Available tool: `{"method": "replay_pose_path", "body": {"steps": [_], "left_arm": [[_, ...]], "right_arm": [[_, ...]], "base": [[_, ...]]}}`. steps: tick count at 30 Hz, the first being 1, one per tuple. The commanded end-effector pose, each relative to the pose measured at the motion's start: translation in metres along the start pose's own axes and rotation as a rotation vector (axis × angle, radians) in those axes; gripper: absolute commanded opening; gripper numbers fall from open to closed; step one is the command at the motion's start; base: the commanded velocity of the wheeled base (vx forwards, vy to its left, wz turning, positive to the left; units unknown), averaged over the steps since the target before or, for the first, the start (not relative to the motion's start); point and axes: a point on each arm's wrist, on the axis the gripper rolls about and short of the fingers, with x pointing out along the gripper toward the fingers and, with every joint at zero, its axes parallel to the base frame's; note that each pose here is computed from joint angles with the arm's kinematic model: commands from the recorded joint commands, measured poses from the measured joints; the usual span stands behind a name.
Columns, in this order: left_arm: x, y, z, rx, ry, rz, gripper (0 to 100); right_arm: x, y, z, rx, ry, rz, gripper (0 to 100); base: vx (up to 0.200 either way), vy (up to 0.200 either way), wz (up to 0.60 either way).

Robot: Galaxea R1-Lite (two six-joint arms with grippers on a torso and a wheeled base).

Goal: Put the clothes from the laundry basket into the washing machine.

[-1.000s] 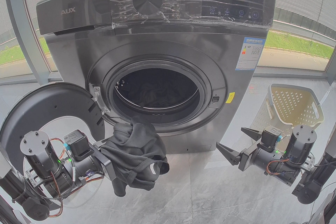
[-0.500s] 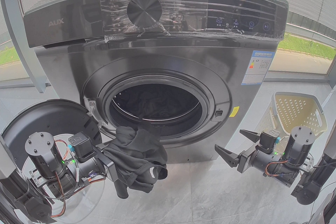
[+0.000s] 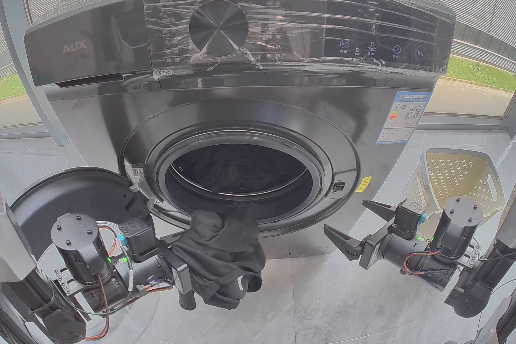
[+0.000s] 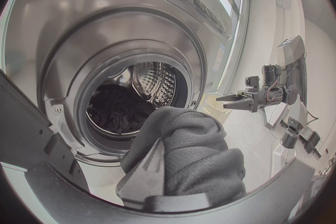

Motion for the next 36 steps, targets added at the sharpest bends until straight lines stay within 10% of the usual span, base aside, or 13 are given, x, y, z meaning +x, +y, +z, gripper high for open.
{"method": "replay_pose_path", "body": {"steps": [1, 16, 31, 36], "left_arm": [[0.032, 0.000, -0.011, 0.008, 0.036, -0.018, 0], [0.158, 0.014, -0.028, -0.070, -0.095, 0.086, 0], [0.241, 0.056, -0.027, -0.096, -0.196, 0.241, 0], [0.256, 0.069, -0.020, -0.148, -0.191, 0.260, 0]], "right_arm": [[0.000, 0.003, -0.001, -0.003, 0.004, 0.008, 100], [0.003, 0.007, 0.005, -0.002, -0.027, 0.023, 100], [0.005, 0.009, 0.006, -0.003, -0.035, 0.033, 100], [0.006, 0.009, 0.006, -0.005, -0.033, 0.034, 100]], "base": [[0.000, 0.000, 0.00], [0.000, 0.000, 0.00], [0.000, 0.000, 0.00], [0.000, 0.000, 0.00]]}}
